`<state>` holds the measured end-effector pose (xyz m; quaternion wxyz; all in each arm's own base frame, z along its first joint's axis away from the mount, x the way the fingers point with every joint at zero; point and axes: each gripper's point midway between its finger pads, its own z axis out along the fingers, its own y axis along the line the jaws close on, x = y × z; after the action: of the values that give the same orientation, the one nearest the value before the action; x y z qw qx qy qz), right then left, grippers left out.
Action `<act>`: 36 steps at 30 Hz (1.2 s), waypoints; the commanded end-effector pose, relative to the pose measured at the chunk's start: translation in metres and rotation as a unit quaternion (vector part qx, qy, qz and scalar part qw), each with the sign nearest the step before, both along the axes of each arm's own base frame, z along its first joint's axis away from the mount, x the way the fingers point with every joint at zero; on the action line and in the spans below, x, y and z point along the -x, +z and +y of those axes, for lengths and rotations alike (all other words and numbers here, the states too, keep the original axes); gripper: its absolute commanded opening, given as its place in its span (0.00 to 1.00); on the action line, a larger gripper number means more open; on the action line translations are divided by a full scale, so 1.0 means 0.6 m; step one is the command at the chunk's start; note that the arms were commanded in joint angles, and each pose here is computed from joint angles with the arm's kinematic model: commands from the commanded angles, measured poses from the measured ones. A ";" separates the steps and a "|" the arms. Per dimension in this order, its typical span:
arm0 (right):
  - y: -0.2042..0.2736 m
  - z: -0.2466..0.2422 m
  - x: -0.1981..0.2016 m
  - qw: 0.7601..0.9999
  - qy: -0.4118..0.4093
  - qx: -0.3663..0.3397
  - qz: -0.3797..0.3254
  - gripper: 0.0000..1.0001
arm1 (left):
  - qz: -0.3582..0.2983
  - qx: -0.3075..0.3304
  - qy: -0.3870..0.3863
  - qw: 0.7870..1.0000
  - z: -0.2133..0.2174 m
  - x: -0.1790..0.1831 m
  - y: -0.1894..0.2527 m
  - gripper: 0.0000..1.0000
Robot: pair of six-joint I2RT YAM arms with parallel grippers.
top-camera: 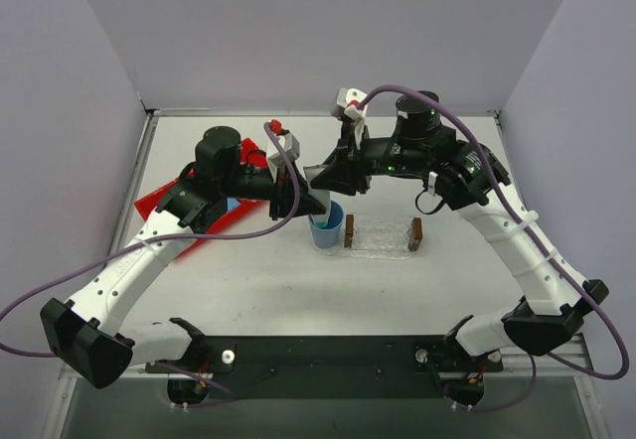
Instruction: Prepare toiletry sets of a toothbrush and toothpaste on the tray
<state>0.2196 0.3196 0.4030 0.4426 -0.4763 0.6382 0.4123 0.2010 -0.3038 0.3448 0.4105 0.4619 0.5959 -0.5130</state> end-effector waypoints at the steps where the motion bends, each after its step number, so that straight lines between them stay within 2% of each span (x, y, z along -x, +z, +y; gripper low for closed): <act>1: 0.027 0.006 0.007 1.000 0.017 -0.018 -0.018 0.05 | -0.052 0.026 -0.010 0.998 -0.002 0.006 0.049 0.00; 2: 0.026 0.006 0.007 1.000 0.016 -0.017 -0.019 0.00 | -0.051 0.025 -0.009 0.998 -0.002 0.006 0.046 0.00; 5: 0.021 0.001 0.003 1.000 0.007 -0.012 -0.024 0.00 | -0.058 0.028 -0.002 0.998 0.001 0.005 0.046 0.00; 8: 0.020 -0.008 -0.003 0.999 -0.009 -0.004 -0.037 0.00 | -0.067 0.031 0.012 0.997 0.005 0.001 0.047 0.23; 9: 0.019 -0.012 -0.010 0.999 -0.023 0.001 -0.044 0.00 | -0.069 0.031 0.017 0.997 0.007 -0.001 0.047 0.38; 12: 0.016 -0.025 -0.023 0.997 -0.052 0.012 -0.059 0.00 | -0.076 0.036 0.032 0.996 0.014 -0.006 0.055 0.54; 13: 0.020 -0.030 -0.026 0.996 -0.059 0.013 -0.069 0.00 | -0.077 0.037 0.037 0.996 0.016 -0.009 0.056 0.63; 16: 0.019 -0.043 -0.040 0.992 -0.090 0.023 -0.084 0.00 | -0.081 0.039 0.055 0.994 0.024 -0.019 0.063 0.76; 24: 0.000 -0.095 -0.082 0.976 -0.180 0.024 -0.121 0.00 | -0.095 0.037 0.122 0.987 0.071 -0.047 0.072 0.78; 28: 0.001 -0.140 -0.108 0.963 -0.241 -0.016 -0.116 0.00 | -0.090 0.033 0.166 0.981 0.096 -0.068 0.060 0.78; 29: -0.029 -0.148 -0.114 0.962 -0.253 -0.009 -0.103 0.00 | -0.085 0.034 0.183 0.979 0.104 -0.078 0.058 0.78; 35: -0.059 -0.191 -0.126 0.942 -0.311 -0.025 -0.122 0.00 | -0.077 0.045 0.246 0.965 0.131 -0.112 0.055 0.78; 36: -0.092 -0.199 -0.130 0.939 -0.324 -0.012 -0.113 0.00 | -0.079 0.048 0.255 0.963 0.136 -0.119 0.057 0.78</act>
<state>0.2863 0.2103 0.3250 0.5559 -0.3272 0.7343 0.2114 0.2568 -0.2349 0.3610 0.5489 0.3518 0.6426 -0.4025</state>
